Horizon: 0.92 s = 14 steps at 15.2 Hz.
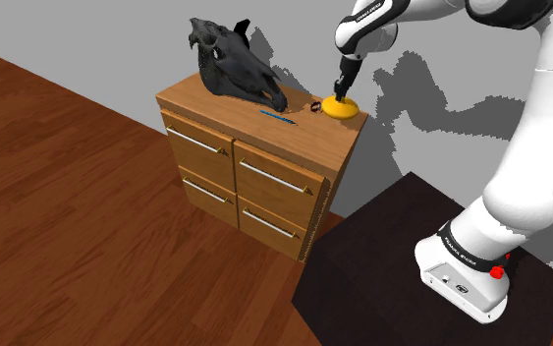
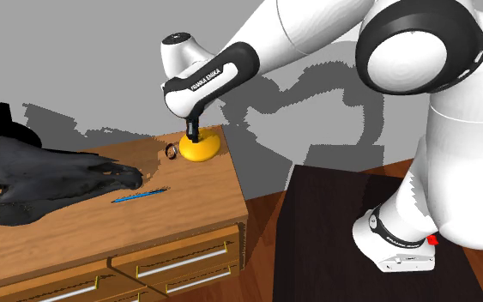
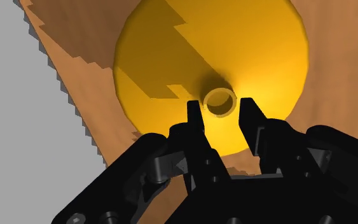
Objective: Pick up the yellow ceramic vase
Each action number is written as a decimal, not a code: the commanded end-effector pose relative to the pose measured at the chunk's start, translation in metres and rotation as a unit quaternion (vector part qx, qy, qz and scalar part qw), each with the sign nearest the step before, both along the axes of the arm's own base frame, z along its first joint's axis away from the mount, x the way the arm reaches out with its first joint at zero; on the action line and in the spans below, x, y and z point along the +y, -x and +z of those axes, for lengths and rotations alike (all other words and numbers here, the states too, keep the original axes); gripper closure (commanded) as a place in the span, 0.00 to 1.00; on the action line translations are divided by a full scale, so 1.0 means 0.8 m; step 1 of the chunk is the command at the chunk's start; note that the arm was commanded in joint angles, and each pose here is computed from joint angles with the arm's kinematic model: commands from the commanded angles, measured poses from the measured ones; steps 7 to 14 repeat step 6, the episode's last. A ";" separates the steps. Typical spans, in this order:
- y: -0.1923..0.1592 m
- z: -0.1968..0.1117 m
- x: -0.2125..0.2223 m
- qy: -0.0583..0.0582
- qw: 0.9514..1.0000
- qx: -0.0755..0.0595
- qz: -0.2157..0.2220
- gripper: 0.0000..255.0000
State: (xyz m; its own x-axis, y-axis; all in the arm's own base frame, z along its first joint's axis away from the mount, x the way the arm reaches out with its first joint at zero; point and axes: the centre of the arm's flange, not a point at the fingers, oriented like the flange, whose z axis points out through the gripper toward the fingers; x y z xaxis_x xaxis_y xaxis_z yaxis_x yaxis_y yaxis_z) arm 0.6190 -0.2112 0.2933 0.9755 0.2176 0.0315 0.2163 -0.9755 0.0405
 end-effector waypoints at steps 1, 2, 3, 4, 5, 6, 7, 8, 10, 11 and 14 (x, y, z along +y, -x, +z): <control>-0.002 0.013 0.000 0.000 1.000 0.000 0.000 1.00; -0.002 0.020 0.000 0.000 1.000 0.000 0.000 1.00; -0.002 0.027 0.000 0.000 1.000 0.000 0.000 1.00; -0.002 0.033 0.000 0.000 1.000 0.000 0.000 1.00; -0.002 0.034 0.000 0.000 1.000 0.000 0.000 1.00; -0.002 0.034 0.000 0.000 1.000 0.000 0.000 1.00; -0.002 0.034 0.000 0.000 1.000 0.000 0.000 1.00; -0.002 0.034 0.000 0.000 1.000 0.000 0.000 1.00; -0.002 0.034 0.000 0.000 1.000 0.000 0.000 1.00; -0.002 0.034 0.000 0.000 1.000 0.000 0.000 1.00; -0.002 0.034 0.000 0.000 1.000 0.000 0.000 1.00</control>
